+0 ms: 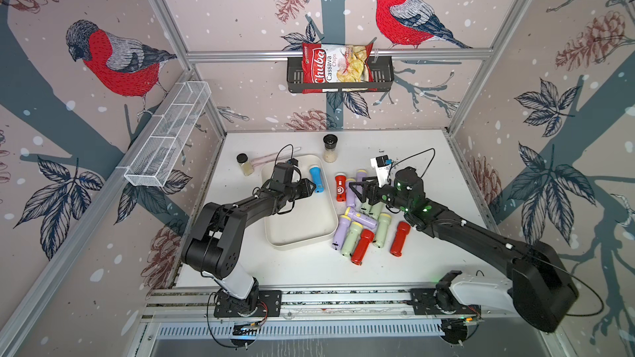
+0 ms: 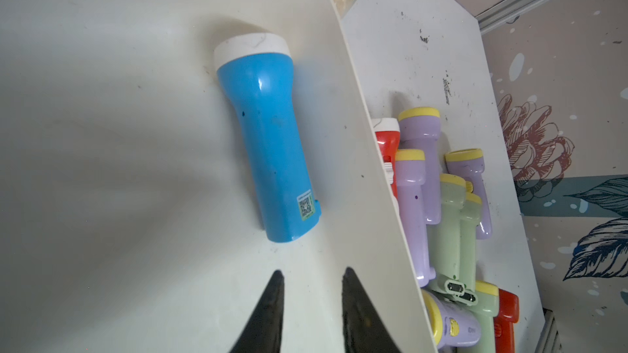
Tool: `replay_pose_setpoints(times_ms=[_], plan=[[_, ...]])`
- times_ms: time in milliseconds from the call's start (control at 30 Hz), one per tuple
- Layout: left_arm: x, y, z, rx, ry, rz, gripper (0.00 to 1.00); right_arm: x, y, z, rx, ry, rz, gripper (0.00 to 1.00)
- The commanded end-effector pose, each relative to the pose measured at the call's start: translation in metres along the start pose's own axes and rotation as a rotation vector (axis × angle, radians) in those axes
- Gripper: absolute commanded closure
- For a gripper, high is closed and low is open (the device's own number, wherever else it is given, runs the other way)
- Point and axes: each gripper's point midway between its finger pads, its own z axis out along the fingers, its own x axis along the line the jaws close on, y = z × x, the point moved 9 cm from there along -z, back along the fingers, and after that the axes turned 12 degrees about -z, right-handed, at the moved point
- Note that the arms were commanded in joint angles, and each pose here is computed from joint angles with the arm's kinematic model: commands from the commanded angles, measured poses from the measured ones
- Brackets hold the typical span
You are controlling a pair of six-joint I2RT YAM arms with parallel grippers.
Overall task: Put the flashlights into the storage boxes
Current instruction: Place the flashlight at the storage box.
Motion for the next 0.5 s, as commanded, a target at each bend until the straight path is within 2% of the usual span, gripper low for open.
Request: replay_pose_setpoints(times_ms=[0,467], plan=[[-0.005,-0.002,0.008,0.013,-0.008,0.032,0.71,0.003,0.004,0.000,-0.016,0.013,-0.017,0.26],[-0.003,0.000,0.033,0.041,0.004,0.033,0.75,0.001,0.004,-0.001,-0.017,-0.007,-0.020,0.25]])
